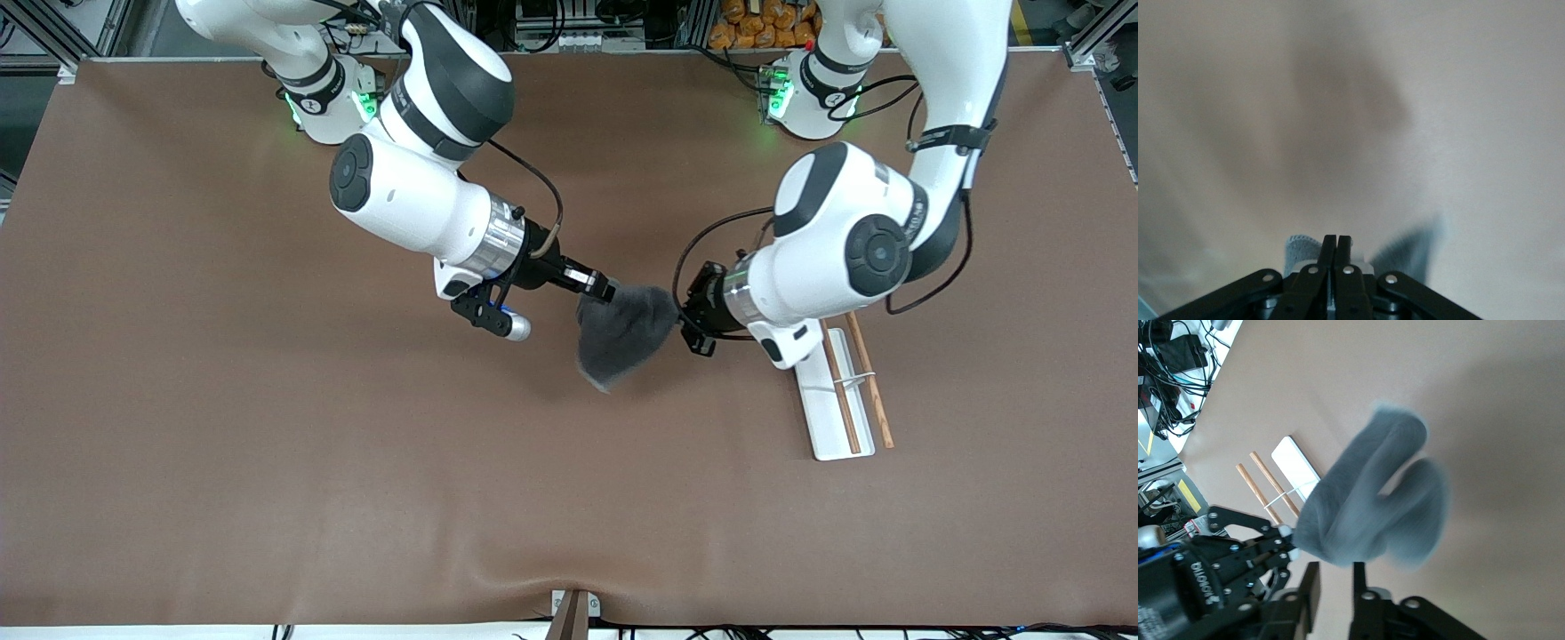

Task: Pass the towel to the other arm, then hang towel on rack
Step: 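Open the right gripper and withdraw it while the left gripper holds towel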

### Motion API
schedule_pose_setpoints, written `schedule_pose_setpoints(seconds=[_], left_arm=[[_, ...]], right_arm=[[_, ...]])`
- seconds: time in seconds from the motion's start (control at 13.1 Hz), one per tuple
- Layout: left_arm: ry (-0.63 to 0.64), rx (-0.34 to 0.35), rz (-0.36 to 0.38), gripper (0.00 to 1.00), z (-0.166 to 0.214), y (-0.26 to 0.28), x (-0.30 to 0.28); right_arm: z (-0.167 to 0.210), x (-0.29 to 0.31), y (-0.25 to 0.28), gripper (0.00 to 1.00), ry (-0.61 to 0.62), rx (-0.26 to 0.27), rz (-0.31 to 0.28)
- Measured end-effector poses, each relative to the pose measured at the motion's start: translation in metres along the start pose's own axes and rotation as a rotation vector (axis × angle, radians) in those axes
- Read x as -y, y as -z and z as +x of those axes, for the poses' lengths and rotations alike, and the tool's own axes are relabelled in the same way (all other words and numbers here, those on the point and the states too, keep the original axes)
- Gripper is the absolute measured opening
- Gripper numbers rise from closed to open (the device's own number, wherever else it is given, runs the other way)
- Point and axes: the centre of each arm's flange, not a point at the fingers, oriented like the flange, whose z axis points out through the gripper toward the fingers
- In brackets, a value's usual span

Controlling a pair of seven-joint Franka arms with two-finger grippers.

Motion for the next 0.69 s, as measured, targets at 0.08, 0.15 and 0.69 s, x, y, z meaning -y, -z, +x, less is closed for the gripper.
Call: schedule_pose_setpoints(seconds=[0.08,0.15,0.69], left_arm=[[-0.044,-0.031,-0.002,0.02,0.005,0.005,0.0],[-0.092,-0.068,-0.004,0.02,0.007,0.009,0.001],[-0.487,-0.177,0.031,0.02,0.046,0.055,0.01]], right_arm=[[0.001,0.0,0.002,0.45,0.006,-0.004,0.002],[0.004,0.001,0.004,0.57,0.016,-0.01,0.006],[0.086,-0.028,0.076,1.0,0.104,-0.095,-0.048]])
